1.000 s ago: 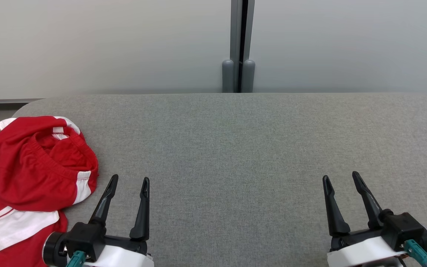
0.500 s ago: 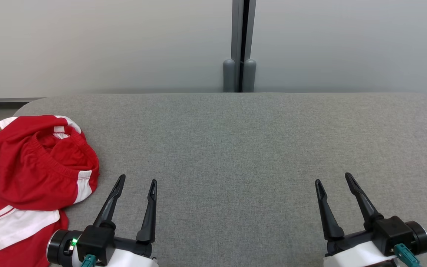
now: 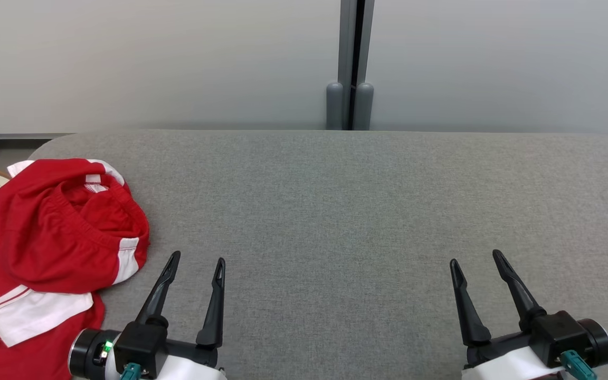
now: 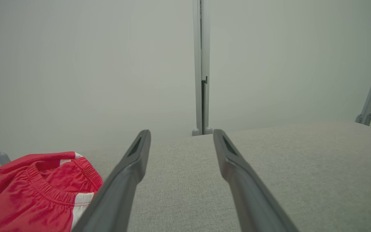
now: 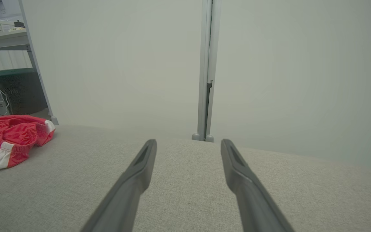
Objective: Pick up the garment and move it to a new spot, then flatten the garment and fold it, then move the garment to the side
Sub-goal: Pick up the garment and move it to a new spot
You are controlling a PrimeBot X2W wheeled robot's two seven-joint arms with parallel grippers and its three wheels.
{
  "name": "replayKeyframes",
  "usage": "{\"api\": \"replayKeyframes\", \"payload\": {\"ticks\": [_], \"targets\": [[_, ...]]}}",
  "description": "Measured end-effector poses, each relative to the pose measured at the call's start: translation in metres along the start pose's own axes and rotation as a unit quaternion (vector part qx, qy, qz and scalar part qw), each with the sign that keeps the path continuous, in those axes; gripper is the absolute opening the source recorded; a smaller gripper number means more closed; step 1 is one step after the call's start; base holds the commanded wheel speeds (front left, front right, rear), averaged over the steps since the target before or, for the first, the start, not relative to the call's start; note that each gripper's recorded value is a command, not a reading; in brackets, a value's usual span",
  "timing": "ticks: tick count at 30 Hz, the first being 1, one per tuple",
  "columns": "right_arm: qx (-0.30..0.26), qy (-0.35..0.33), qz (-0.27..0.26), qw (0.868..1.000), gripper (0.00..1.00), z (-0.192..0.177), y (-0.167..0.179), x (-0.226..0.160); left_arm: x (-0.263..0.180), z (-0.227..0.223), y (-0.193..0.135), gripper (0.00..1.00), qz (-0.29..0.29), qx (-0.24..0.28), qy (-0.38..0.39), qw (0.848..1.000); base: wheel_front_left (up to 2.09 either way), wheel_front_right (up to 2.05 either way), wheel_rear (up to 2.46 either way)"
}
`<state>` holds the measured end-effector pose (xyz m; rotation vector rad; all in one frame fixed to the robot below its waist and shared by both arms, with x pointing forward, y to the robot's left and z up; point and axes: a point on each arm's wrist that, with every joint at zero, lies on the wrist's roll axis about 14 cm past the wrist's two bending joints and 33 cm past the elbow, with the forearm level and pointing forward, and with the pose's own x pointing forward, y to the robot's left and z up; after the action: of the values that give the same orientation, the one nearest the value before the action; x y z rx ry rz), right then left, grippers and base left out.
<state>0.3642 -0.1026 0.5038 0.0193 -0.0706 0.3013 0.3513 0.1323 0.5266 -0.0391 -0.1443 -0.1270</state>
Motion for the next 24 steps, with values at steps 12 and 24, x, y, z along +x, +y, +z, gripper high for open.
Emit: {"api": "replayKeyframes", "payload": {"ticks": [12,24], "targets": [[0.017,0.009,0.074,0.997,1.0,-0.008,0.046,0.02,-0.027,0.005,0.044,1.0,0.085,0.012,-0.002,0.996,0.0,0.0,0.0],[0.007,-0.001,0.183,0.983,1.0,-0.003,0.114,0.038,-0.085,0.012,0.097,1.0,0.198,0.017,-0.004,0.98,0.0,0.0,0.0]]}}
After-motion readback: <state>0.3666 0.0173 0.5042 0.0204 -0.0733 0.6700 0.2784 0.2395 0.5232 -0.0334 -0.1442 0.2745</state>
